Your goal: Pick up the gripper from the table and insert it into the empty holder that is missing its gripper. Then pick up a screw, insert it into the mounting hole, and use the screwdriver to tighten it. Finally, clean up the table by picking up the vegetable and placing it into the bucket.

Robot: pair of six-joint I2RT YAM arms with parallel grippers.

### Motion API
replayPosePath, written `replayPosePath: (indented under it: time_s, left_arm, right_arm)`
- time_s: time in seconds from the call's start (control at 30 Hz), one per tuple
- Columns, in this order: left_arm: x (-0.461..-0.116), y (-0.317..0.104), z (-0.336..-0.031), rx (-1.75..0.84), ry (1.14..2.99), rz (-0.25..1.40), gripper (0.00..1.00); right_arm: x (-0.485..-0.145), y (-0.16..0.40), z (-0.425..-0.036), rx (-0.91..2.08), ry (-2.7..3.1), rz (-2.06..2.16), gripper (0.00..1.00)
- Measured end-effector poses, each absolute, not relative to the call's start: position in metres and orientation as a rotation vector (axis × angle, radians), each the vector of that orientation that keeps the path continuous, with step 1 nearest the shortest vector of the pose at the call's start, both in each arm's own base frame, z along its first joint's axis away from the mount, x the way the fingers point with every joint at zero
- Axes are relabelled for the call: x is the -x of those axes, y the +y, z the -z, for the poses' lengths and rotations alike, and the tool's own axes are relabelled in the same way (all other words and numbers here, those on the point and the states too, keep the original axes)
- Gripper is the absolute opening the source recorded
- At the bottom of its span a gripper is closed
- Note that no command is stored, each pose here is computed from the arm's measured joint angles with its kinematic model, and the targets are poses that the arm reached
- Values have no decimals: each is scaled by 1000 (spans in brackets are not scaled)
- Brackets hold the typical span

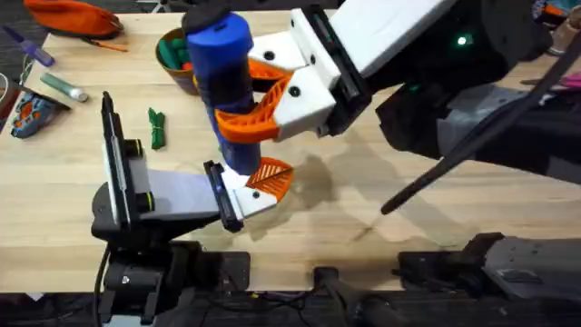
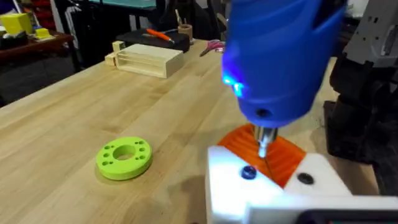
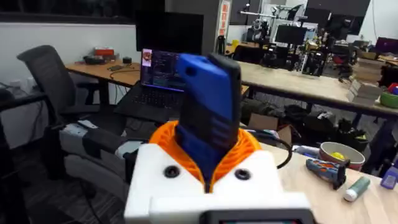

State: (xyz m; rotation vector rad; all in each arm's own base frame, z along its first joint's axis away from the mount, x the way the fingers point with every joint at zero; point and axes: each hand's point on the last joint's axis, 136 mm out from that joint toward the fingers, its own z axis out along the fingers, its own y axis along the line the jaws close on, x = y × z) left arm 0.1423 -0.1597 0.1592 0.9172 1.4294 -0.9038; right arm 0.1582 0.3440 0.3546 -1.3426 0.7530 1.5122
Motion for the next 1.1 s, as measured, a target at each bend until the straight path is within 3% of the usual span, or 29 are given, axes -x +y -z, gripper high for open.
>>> replayPosePath:
  time_s: [1.1]
  left_arm:
    - [-142,-160,-159,-917,1429,904,9]
  right_arm:
    - [-158,353,-346,1397,751,-1484,24]
